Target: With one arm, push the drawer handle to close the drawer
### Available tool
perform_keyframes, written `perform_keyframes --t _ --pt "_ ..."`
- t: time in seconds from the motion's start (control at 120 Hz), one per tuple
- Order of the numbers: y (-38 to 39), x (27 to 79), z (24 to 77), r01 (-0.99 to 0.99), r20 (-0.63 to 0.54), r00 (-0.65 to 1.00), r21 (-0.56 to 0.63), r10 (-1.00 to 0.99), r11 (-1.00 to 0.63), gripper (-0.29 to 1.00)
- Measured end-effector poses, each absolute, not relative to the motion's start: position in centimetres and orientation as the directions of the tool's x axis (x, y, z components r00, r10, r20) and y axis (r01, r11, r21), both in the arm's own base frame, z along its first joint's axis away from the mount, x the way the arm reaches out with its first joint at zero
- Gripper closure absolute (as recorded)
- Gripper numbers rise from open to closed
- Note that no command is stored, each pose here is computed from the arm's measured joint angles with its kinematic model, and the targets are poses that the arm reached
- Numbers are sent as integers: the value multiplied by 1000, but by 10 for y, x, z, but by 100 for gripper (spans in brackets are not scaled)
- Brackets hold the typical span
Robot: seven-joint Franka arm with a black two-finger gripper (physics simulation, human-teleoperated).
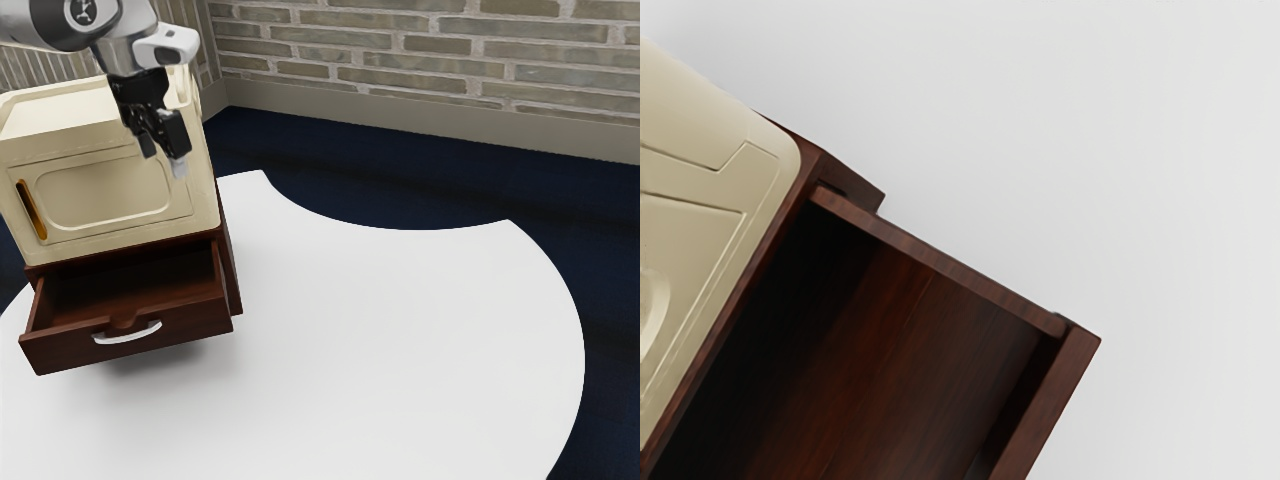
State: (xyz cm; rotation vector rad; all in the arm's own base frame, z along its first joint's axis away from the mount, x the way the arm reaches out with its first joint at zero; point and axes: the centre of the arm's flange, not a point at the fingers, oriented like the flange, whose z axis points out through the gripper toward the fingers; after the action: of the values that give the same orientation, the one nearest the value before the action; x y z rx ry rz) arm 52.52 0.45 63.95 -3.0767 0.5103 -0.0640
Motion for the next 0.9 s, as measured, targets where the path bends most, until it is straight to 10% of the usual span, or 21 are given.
perform_keyframes --t 0.592,0.9 --pt "-2 428 562 5 -63 998 102 -2 -995 1" --pt "-51 353 499 351 -57 934 -40 352 -936 57"
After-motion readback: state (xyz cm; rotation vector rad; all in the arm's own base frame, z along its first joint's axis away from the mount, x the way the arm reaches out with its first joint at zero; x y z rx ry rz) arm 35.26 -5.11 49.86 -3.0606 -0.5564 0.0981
